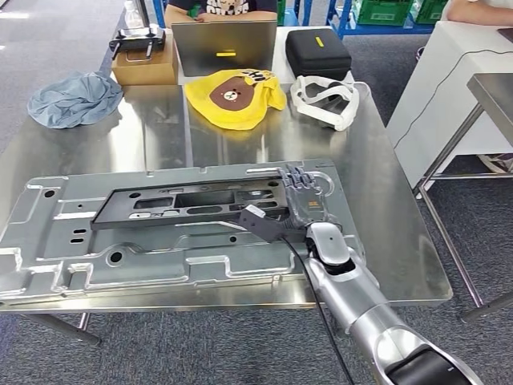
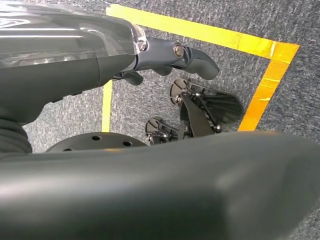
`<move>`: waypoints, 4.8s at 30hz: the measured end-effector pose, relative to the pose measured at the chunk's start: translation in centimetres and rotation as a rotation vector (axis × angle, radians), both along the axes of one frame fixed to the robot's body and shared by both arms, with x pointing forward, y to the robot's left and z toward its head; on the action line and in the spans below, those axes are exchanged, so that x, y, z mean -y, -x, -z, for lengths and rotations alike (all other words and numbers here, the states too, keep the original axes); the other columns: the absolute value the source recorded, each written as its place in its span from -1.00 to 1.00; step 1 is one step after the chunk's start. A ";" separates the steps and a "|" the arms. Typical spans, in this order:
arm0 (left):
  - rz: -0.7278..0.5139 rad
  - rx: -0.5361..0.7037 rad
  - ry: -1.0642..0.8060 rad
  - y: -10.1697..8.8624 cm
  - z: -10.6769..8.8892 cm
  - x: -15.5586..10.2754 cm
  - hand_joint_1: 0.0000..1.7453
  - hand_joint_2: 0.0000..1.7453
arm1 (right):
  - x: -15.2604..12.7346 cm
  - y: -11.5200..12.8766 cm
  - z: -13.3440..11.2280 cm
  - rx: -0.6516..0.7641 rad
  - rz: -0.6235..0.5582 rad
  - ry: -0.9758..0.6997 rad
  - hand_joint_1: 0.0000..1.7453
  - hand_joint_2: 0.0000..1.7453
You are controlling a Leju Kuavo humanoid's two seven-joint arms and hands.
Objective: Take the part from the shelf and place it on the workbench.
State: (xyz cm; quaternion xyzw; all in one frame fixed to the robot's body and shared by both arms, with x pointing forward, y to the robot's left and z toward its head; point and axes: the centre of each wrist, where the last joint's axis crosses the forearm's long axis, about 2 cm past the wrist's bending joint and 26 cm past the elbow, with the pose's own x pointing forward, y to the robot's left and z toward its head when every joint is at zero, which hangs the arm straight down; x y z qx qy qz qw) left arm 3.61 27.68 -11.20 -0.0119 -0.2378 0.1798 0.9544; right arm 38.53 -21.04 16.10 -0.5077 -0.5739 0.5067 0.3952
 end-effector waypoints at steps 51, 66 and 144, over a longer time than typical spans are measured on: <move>-0.011 0.027 0.037 0.2 0.0 0.0 -1.00 -1.00 | 6.8 6.9 -3.9 0.201 -0.626 -1.010 -1.00 -1.00; -0.095 0.008 0.025 0.3 0.0 -0.1 -1.00 -1.00 | 5.9 15.6 -5.8 0.288 -1.127 -1.393 -1.00 -1.00; -0.013 0.046 0.002 -0.7 -0.1 -0.5 -1.00 -1.00 | 4.5 31.0 26.1 -0.913 0.295 -1.445 -1.00 -1.00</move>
